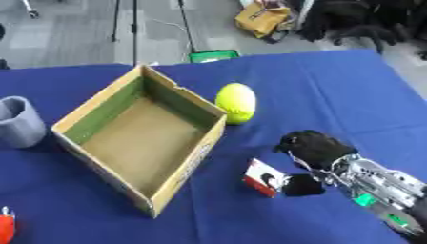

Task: Pick up objects on the table and place them in the box.

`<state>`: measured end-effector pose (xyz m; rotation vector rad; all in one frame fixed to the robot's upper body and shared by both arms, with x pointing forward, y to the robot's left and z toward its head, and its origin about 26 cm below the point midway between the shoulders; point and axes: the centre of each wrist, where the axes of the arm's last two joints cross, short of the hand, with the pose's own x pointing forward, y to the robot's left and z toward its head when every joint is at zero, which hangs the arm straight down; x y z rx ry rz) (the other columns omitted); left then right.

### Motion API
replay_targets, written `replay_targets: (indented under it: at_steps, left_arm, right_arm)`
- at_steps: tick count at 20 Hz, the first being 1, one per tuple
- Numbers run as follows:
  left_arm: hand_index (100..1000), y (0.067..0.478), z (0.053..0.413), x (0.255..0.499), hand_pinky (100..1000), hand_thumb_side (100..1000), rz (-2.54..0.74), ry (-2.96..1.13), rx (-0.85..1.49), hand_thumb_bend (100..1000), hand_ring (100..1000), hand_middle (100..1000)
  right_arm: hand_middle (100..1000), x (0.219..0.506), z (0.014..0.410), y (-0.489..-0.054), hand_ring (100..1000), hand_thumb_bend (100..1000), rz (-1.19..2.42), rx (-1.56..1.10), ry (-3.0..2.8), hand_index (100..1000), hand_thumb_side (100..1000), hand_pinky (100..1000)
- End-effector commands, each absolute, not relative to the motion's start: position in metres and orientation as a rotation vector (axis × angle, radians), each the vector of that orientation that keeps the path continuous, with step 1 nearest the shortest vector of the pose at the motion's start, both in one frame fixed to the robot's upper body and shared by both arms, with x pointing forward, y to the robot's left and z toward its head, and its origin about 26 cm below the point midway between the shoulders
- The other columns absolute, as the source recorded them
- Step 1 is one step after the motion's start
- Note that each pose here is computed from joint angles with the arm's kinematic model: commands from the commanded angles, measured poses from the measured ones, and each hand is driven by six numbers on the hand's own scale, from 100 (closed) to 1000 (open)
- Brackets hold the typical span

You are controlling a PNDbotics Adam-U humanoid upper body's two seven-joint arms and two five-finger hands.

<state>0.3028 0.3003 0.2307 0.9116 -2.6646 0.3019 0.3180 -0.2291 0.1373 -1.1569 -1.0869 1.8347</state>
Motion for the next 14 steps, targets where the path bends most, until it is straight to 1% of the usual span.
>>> replay_targets:
  at_steps: [1, 14]
  left_arm:
    - [948, 0.3011, 0.2386, 0.3004, 931, 1000, 0.307, -2.689, 0.919, 100, 894, 877]
    - [946, 0.3007, 0.2385, 0.3005, 931, 1000, 0.311, -2.687, 0.913, 100, 891, 874]
  right_arm:
    - [848, 0.3171, 0.1473, -0.2281, 952, 383, 1.854, -1.206, -1.103, 909, 1000, 933]
    - [843, 0.3143, 0.1485, -0.2231, 943, 369, 1.9, -1.241, -1.116, 898, 1000, 923]
